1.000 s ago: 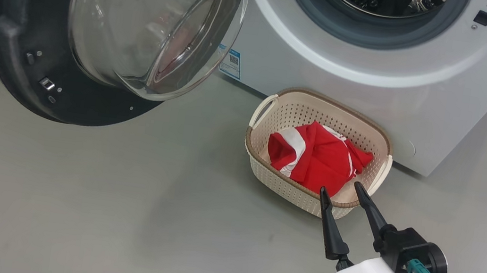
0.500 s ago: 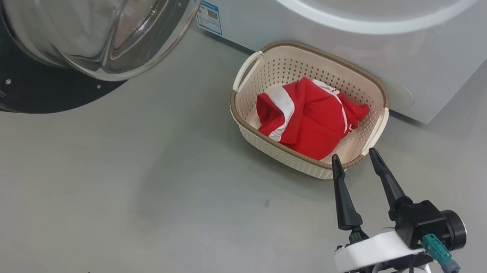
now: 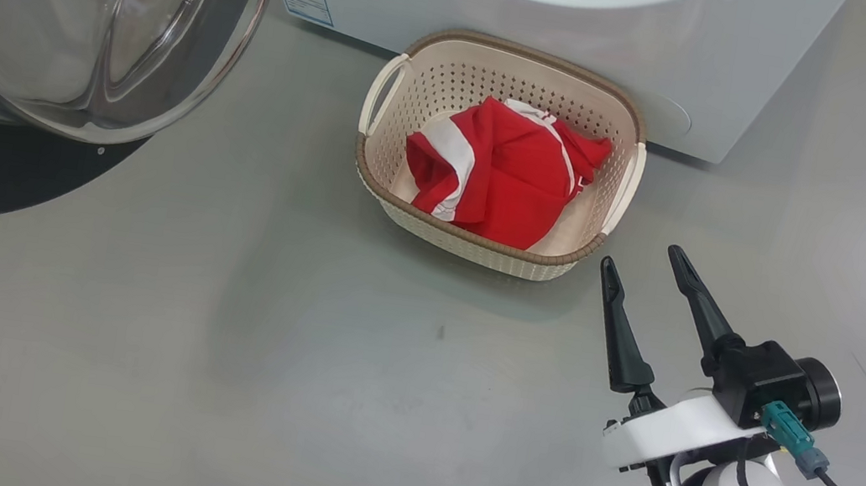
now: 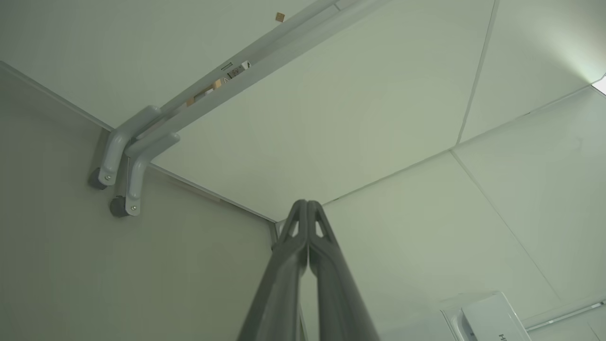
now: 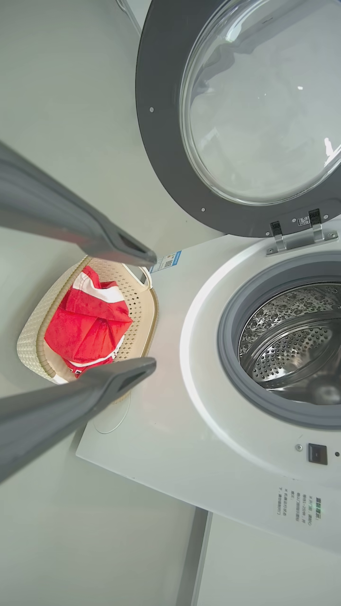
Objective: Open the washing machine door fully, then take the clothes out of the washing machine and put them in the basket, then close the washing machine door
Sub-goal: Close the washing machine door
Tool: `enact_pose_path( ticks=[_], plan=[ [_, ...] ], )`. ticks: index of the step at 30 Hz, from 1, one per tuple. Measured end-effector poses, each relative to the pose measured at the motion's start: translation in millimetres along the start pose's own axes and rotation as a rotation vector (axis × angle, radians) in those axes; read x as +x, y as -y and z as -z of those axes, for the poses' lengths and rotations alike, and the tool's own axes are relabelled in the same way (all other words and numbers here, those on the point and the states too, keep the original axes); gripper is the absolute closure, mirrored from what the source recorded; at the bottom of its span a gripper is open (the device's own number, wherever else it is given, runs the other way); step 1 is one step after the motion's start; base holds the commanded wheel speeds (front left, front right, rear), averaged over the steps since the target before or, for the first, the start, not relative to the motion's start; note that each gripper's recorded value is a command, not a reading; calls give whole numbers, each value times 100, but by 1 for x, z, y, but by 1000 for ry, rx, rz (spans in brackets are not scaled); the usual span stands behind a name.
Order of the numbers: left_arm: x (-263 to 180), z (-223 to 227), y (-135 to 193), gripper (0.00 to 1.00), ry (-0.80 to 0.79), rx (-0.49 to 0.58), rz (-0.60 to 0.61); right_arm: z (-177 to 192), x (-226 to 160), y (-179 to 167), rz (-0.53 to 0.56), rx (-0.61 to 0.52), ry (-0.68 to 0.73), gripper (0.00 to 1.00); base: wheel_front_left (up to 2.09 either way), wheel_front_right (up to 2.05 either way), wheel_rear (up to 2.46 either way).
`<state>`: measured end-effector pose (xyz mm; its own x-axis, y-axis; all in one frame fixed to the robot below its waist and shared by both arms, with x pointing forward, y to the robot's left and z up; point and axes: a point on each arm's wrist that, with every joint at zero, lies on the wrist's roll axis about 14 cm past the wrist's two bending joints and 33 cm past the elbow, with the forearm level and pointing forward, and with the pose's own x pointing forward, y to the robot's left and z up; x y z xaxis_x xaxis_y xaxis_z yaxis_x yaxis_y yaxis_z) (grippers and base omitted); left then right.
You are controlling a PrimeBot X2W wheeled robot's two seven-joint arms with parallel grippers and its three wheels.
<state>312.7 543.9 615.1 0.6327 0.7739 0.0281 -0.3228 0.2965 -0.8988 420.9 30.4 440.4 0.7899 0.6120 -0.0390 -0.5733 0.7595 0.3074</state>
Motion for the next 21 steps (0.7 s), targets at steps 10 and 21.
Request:
enact_pose_path(
  ticks=[10, 21],
  plan=[
    [18, 49, -14, 100, -172, -286, -55, -4, -5, 15, 43, -9, 8, 0, 0, 0, 0],
    [14, 110, -53, 100, -352, -370, -210, -6, -10, 24, 74, -14, 14, 0, 0, 0, 0]
  ],
)
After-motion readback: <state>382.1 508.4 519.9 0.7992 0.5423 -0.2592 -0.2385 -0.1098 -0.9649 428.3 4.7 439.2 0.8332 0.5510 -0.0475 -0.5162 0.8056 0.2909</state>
